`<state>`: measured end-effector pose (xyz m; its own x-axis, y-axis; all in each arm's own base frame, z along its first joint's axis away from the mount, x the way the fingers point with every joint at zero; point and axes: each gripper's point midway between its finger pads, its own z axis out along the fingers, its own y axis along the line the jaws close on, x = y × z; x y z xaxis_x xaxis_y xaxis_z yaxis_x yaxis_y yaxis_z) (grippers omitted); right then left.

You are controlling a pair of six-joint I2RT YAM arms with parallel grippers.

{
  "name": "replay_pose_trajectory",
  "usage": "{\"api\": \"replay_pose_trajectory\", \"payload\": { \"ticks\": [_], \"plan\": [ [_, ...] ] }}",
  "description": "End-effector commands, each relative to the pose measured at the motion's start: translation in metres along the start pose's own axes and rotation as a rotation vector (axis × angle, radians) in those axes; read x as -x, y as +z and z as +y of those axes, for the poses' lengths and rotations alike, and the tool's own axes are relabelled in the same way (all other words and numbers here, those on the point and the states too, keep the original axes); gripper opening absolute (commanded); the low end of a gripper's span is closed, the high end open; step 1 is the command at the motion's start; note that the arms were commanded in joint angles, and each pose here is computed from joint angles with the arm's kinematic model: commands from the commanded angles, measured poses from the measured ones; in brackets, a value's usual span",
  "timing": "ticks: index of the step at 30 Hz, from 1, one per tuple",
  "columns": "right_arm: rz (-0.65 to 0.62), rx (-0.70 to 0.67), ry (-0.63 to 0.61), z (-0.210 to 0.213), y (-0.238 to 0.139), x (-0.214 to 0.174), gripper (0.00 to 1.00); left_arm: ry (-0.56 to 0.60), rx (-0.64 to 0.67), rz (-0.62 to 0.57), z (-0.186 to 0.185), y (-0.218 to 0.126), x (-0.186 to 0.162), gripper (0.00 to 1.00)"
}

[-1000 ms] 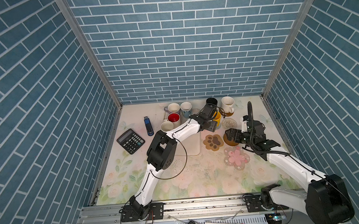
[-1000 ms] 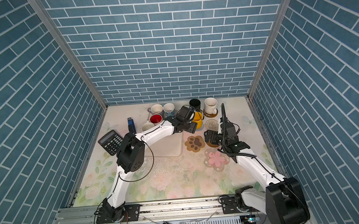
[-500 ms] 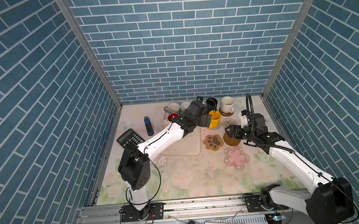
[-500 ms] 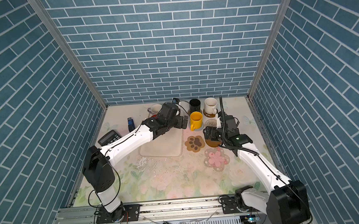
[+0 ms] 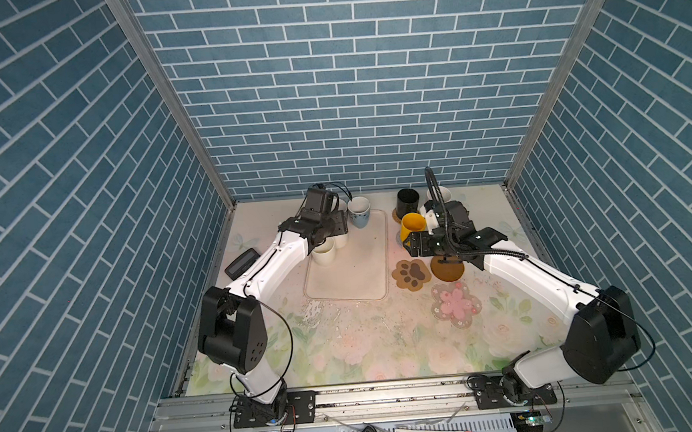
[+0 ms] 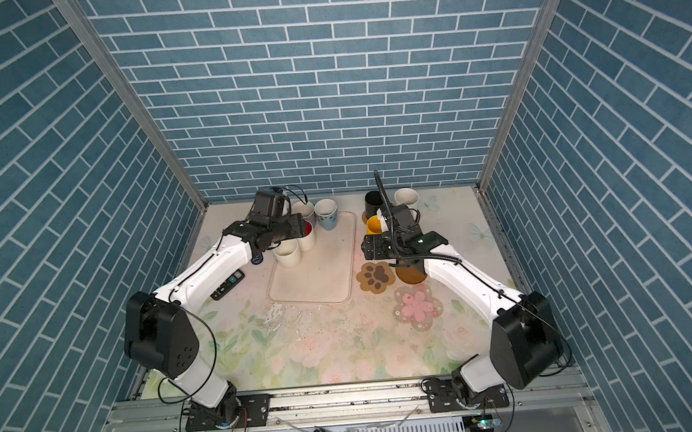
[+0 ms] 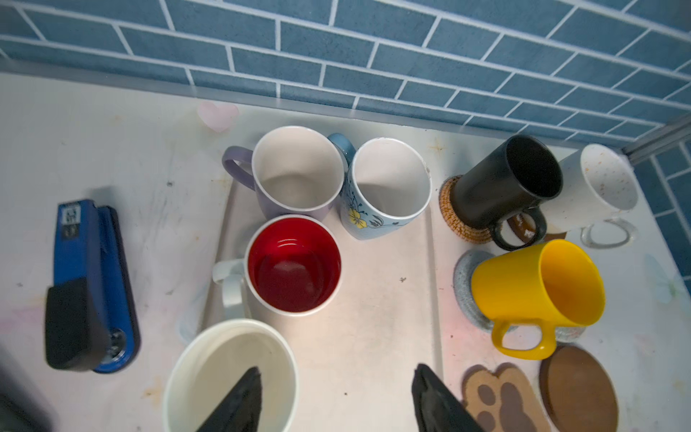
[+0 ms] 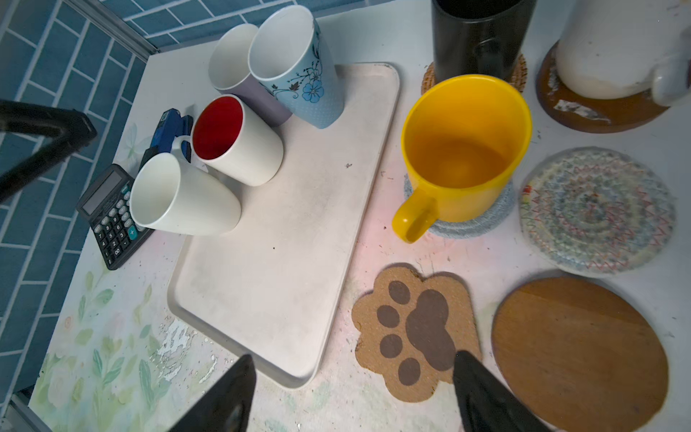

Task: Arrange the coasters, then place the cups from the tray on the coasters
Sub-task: 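Lower the yellow mug onto the blue woven coaster and open the left gripper, then move the left gripper back over the white mugs on the tray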

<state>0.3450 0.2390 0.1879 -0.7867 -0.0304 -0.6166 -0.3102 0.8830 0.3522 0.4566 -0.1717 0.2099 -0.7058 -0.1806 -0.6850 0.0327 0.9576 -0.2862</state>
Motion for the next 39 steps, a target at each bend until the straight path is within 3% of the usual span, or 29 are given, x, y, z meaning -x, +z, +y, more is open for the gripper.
{"api": "replay_pose_trajectory", "payload": {
  "ticks": [1,11,21,39],
  "plan": [
    [-0.024,-0.002,-0.016,0.009,-0.003,0.016,0.82,-0.075,-0.019,0.068,0.014,0.015,-0.002,0.47],
    [-0.015,-0.005,-0.03,0.011,0.002,0.019,0.82,-0.098,0.063,0.156,0.035,0.053,0.008,0.0],
    [-0.014,-0.006,-0.092,0.015,0.008,0.03,0.83,-0.112,0.156,0.275,0.067,0.082,-0.009,0.0],
    [-0.01,0.006,-0.094,0.016,0.022,0.031,0.84,-0.113,0.225,0.349,0.097,0.072,-0.039,0.0]
  ]
}}
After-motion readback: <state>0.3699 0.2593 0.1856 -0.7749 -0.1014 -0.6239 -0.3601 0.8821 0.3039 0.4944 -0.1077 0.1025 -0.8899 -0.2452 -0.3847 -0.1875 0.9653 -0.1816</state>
